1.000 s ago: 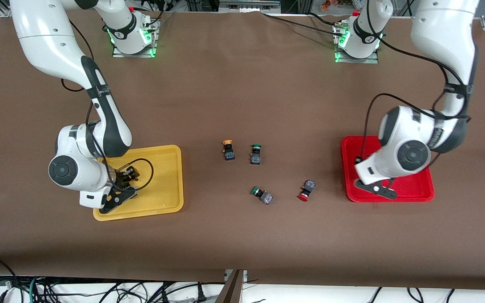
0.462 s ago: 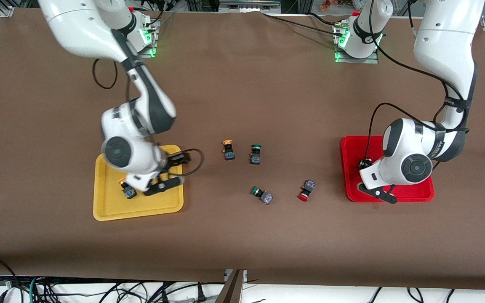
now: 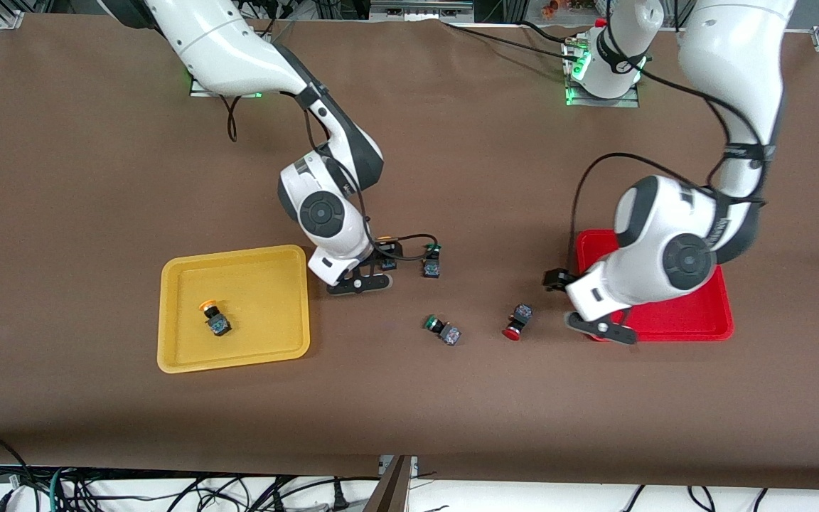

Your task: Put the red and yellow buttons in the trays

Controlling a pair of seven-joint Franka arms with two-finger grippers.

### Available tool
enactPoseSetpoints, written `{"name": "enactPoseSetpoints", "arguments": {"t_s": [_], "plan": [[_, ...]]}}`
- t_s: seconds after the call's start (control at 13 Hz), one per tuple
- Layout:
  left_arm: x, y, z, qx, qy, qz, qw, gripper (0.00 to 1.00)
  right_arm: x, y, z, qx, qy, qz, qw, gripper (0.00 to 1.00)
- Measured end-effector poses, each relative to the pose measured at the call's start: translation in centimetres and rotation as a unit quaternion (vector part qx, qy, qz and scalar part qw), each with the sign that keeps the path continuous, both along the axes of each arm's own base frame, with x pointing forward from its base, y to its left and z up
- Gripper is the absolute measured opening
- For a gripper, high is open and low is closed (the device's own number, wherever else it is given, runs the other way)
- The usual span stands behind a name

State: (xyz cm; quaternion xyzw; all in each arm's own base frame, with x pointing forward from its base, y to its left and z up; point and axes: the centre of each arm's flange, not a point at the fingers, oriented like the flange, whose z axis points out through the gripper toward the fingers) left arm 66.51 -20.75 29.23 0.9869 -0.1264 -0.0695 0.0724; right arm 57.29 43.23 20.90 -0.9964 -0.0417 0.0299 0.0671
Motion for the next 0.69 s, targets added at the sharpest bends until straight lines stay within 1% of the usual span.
{"name": "enactPoseSetpoints", "arguments": {"t_s": [0.08, 0.31, 0.38, 0.46, 0.54, 0.62, 0.69], "plan": [[-0.2, -1.8, -2.1, -0.002, -0.003, -0.005, 1.0, 1.0, -0.7, 0.7, -1.2, 0.003, -0.005, -0.01, 1.0, 0.96], [0.2, -5.2, -7.6, -0.017, -0.047, -0.013, 0.999, 1.0, -2.5, 2.4, -3.0, 0.005, -0.007, -0.016, 1.0, 0.93], [0.1, -6.1, -8.6, -0.018, -0.058, -0.019, 0.998, 1.0, -2.6, 2.5, -3.1, 0.004, -0.007, -0.015, 1.0, 0.82], [0.1, -6.6, -9.0, -0.008, -0.067, -0.035, 0.997, 1.0, -2.5, 2.3, -3.2, 0.003, -0.007, -0.016, 1.0, 0.68], [0.3, -6.6, -8.9, 0.012, -0.079, -0.057, 0.995, 1.0, -2.3, 2.0, -3.1, 0.001, -0.009, -0.015, 1.0, 0.55], [0.5, -6.4, -8.7, 0.03, -0.089, -0.074, 0.993, 1.0, -1.9, 1.5, -2.8, -0.004, -0.009, -0.01, 1.0, 0.44], [0.6, -6.3, -8.7, 0.04, -0.098, -0.086, 0.991, 1.0, -1.2, 0.4, -2.0, -0.018, -0.004, 0.001, 1.0, 0.43]]}}
